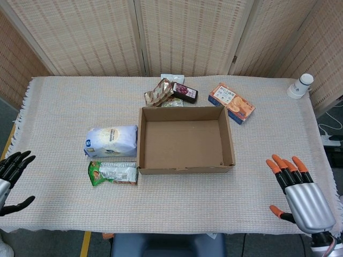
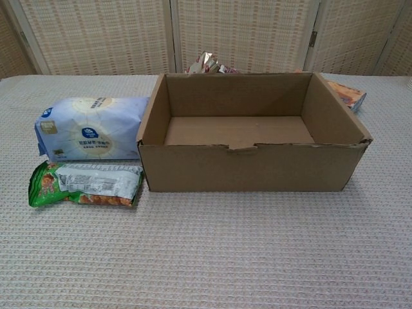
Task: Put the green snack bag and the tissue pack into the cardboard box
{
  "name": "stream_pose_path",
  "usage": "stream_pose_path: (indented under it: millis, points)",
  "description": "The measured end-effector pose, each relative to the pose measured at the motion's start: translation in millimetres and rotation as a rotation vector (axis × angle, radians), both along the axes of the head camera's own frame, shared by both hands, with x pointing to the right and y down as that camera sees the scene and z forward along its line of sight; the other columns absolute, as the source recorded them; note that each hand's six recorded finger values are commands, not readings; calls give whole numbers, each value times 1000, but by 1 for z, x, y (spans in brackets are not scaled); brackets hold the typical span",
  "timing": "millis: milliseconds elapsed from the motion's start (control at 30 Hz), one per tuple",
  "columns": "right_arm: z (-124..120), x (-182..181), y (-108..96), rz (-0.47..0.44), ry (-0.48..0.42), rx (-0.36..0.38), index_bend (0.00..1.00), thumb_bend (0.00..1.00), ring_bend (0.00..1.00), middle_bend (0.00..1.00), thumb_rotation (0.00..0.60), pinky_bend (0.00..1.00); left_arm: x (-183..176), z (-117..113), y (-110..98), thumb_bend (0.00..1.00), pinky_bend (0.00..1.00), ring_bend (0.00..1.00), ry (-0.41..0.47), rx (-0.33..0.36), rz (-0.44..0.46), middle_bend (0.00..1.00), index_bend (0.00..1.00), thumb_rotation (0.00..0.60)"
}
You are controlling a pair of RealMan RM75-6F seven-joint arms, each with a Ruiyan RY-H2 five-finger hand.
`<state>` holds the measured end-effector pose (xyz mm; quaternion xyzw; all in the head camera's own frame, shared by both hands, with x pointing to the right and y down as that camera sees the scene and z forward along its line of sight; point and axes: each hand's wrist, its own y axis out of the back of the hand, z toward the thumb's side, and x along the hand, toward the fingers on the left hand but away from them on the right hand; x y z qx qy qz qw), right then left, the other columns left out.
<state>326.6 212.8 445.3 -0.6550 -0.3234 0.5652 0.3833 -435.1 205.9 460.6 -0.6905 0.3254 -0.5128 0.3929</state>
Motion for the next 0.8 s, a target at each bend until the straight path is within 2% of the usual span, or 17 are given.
stream_pose_path:
  millis: [200,400,567,800]
  points:
    - [1,0,1,-2,1,-7,56,4,0,9,600,0,47,21,19,197,258,71,42,-67,128,108,45,600]
    - [1,-1,3,-3,-2,-10,56,4,0,9,600,0,93,61,42,197,283,101,77,-154,214,138,88,600]
    - [-1,0,2,1,-4,-4,56,4,0,9,600,0,114,84,41,216,315,135,94,-181,247,173,126,600]
    - [-1,1,2,0,-3,-7,56,4,0,9,600,0,127,114,30,234,325,143,101,-243,226,183,132,600]
